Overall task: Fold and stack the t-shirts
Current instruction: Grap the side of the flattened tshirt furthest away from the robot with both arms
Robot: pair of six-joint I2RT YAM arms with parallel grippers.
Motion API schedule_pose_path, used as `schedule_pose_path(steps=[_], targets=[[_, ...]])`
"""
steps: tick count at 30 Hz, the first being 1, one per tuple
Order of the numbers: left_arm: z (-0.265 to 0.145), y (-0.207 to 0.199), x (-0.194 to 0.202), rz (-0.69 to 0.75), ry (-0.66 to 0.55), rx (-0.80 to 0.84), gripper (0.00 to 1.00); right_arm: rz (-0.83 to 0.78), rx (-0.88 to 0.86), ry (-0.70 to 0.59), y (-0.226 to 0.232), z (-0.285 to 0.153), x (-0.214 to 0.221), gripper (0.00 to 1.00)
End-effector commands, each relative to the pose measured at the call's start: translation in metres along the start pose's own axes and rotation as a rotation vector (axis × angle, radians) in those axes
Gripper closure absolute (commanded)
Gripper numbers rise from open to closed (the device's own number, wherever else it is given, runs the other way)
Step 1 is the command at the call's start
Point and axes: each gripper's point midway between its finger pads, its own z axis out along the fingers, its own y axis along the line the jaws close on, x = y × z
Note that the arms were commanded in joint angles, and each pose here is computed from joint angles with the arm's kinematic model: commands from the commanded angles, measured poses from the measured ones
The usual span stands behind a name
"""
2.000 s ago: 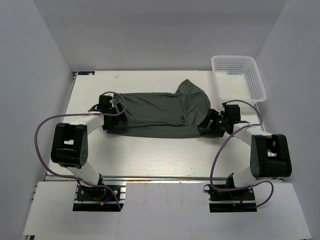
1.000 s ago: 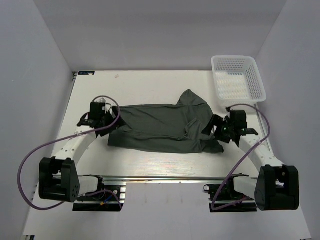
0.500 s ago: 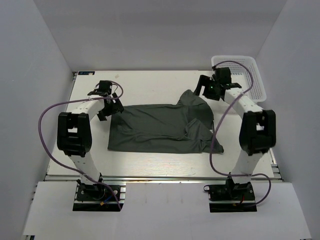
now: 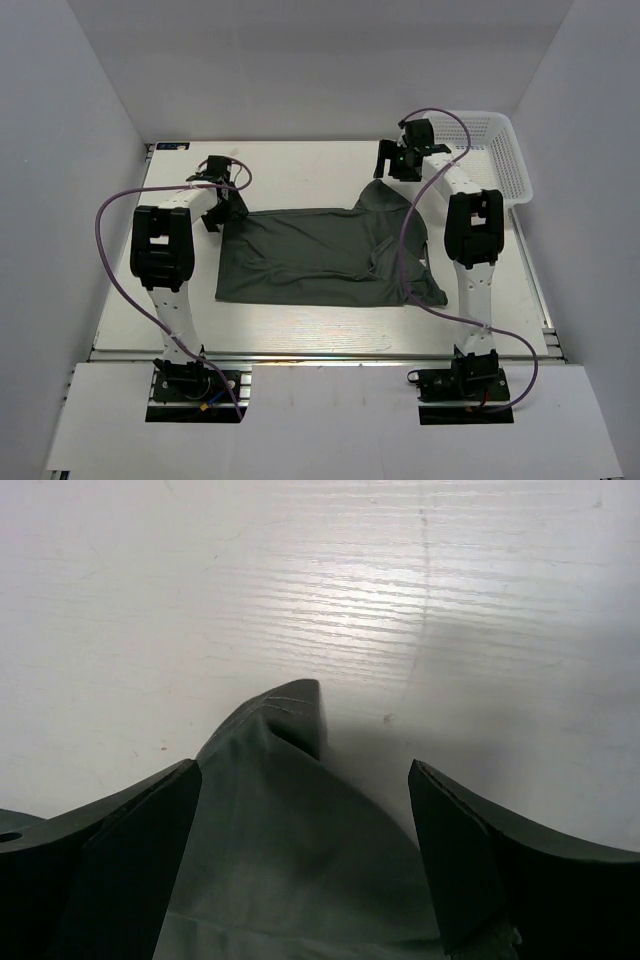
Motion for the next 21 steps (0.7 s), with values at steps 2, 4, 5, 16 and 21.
schedule_pose_path(steps=[2, 4, 5, 16, 21], targets=[[0.003, -0.006, -0.006, -0.004, -0.016, 0.026, 0.25, -0.047, -0.063, -0.056, 0.018, 0.012, -0.017, 0.10], [0.004, -0.005, -0.003, 0.011, -0.009, 0.032, 0.32, -0.056, -0.081, -0.052, 0.025, 0.015, -0.016, 0.10], [0.006, -0.006, 0.000, 0.011, -0.002, 0.042, 0.39, -0.066, -0.088, -0.041, 0.026, 0.022, -0.010, 0.11], [0.003, -0.011, 0.004, 0.061, 0.012, 0.085, 0.96, -0.085, -0.046, -0.027, 0.031, 0.047, 0.003, 0.56], [-0.012, -0.016, -0.008, 0.075, -0.030, 0.117, 1.00, -0.112, -0.045, -0.090, 0.043, 0.025, -0.019, 1.00]])
